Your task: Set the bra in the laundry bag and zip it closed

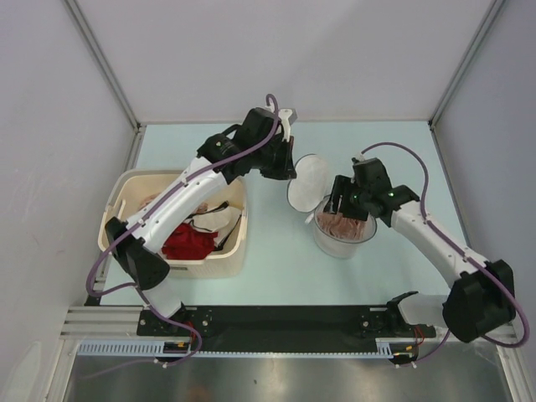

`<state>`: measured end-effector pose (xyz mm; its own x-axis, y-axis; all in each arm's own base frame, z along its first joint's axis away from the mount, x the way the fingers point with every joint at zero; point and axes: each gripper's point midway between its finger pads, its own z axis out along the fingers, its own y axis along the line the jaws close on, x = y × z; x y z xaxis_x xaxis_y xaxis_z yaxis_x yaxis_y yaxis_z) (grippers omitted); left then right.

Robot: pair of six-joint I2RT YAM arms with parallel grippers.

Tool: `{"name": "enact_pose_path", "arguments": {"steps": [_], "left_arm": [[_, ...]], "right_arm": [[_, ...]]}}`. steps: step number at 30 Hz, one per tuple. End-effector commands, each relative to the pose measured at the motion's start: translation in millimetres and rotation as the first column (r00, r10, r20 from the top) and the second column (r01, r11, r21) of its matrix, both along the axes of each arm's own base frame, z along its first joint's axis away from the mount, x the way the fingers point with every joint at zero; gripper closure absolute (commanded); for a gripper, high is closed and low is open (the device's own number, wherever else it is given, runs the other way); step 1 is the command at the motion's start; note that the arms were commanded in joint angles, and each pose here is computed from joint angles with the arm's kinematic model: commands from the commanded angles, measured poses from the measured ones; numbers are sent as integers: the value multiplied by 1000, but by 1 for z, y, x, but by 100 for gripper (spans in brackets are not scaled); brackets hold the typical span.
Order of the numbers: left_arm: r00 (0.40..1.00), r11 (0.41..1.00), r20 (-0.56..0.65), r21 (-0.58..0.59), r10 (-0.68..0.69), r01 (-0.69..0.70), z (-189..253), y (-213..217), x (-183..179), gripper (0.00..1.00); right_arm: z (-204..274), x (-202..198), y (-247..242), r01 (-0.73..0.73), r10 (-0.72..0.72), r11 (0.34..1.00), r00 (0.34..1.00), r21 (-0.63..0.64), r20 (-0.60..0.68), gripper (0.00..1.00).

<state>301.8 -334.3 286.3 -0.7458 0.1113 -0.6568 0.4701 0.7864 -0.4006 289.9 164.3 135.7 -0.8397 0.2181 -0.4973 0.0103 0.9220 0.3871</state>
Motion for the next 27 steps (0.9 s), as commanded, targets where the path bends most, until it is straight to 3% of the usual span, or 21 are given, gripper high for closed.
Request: {"name": "enact_pose_path", "arguments": {"steps": [1, 7, 13, 17, 21, 26, 27], "left_arm": [[997, 997, 40, 49, 65, -66, 9, 6, -3, 100], [975, 973, 150, 138, 164, -185, 14, 21, 3, 100], [948, 945, 232, 195, 215, -262, 28, 24, 6, 100], [919, 925, 318, 220, 231, -309, 43, 17, 5, 100], [922, 913, 316, 262, 224, -311, 26, 9, 5, 100], [905, 878, 399, 367, 149, -307, 1, 17, 8, 100], [879, 880, 446, 333, 168, -337, 10, 17, 12, 100]], "right_arm": [[34, -20, 1, -13, 13, 996, 1000, 83, 4, 28], [58, -28, -4, -4, -5, 993, 997, 120, 74, 14], [69, -30, -38, 112, -117, 991, 989, 67, 87, 12], [85, -29, -27, 29, -51, 992, 981, 119, 185, 12], [98, -32, 4, -97, 30, 979, 938, 178, 345, 12], [77, -10, -16, 91, -136, 982, 949, 164, 284, 7], [74, -7, -17, 112, -159, 976, 952, 188, 261, 7]]}}
